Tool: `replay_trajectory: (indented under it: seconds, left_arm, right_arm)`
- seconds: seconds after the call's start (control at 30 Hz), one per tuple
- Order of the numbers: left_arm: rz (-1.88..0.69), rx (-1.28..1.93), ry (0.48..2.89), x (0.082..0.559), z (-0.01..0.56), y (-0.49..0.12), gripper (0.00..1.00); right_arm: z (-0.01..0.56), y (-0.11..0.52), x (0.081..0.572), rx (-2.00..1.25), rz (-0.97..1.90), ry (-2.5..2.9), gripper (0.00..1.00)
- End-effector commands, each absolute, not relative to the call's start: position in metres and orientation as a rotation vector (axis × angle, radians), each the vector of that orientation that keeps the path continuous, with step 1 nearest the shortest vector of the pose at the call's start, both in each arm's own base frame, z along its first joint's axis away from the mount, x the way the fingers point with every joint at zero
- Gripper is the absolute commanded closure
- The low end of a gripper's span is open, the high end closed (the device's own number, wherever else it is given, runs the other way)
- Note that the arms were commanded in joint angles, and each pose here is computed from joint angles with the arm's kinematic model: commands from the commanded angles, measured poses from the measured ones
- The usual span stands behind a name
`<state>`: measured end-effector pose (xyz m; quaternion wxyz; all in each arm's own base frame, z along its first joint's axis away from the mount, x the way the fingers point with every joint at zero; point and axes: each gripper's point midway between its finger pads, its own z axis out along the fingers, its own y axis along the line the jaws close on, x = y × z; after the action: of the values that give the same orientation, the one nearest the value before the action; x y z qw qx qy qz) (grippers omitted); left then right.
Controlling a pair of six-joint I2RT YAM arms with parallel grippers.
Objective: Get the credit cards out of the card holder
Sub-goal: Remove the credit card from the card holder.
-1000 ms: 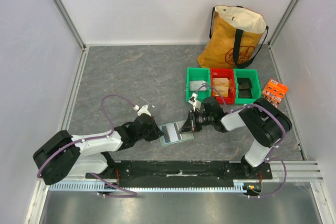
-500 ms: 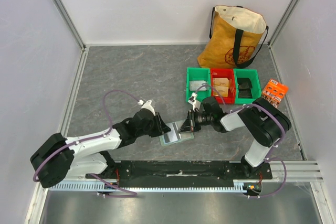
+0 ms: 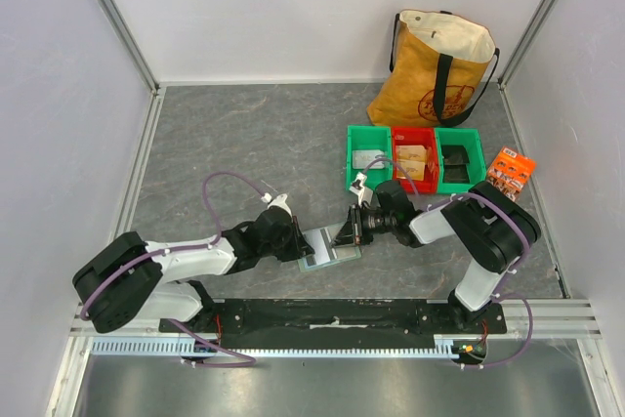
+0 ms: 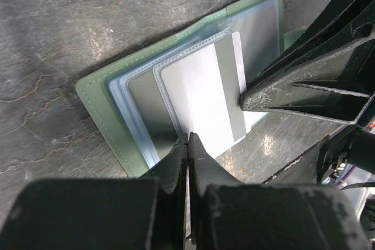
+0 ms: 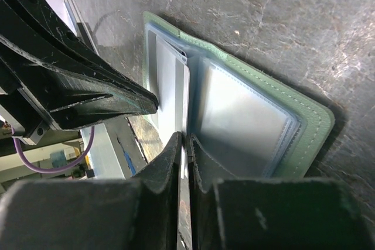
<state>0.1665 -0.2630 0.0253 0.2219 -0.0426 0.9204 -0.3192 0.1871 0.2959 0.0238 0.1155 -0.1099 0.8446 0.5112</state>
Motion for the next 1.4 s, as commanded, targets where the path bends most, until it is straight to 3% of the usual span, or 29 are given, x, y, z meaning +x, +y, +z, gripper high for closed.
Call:
replay_trajectory:
  seconds: [0.0, 0.37, 0.73, 1.2, 1.37]
  left_arm:
    - [-0.807, -0.133, 2.592, 0.159, 0.006, -0.25, 0.98]
    - [-0.761, -0.17, 2.598, 0.155, -0.001, -0.238, 0.98]
    - [-0.756, -0.178, 2.603, 0.154, -0.003, -0.236, 0.98]
    - [-0.756, -0.189, 2.604, 0.153, -0.004, -0.234, 0.98]
    - [-0.759, -0.188, 2.604, 0.153, -0.004, -0.235, 0.98]
  right_arm:
    - [0.026, 0.297, 0.19, -0.314, 1.493, 2.45, 0.85]
    - [0.034, 0.304, 0.196, -0.281, 1.547, 2.412, 0.81]
    - [0.033, 0.303, 0.191, -0.287, 1.579, 2.401, 0.92]
    - [0.034, 0.3, 0.188, -0.294, 1.616, 2.387, 0.87]
    - [0.034, 0.3, 0.188, -0.295, 1.623, 2.385, 0.96]
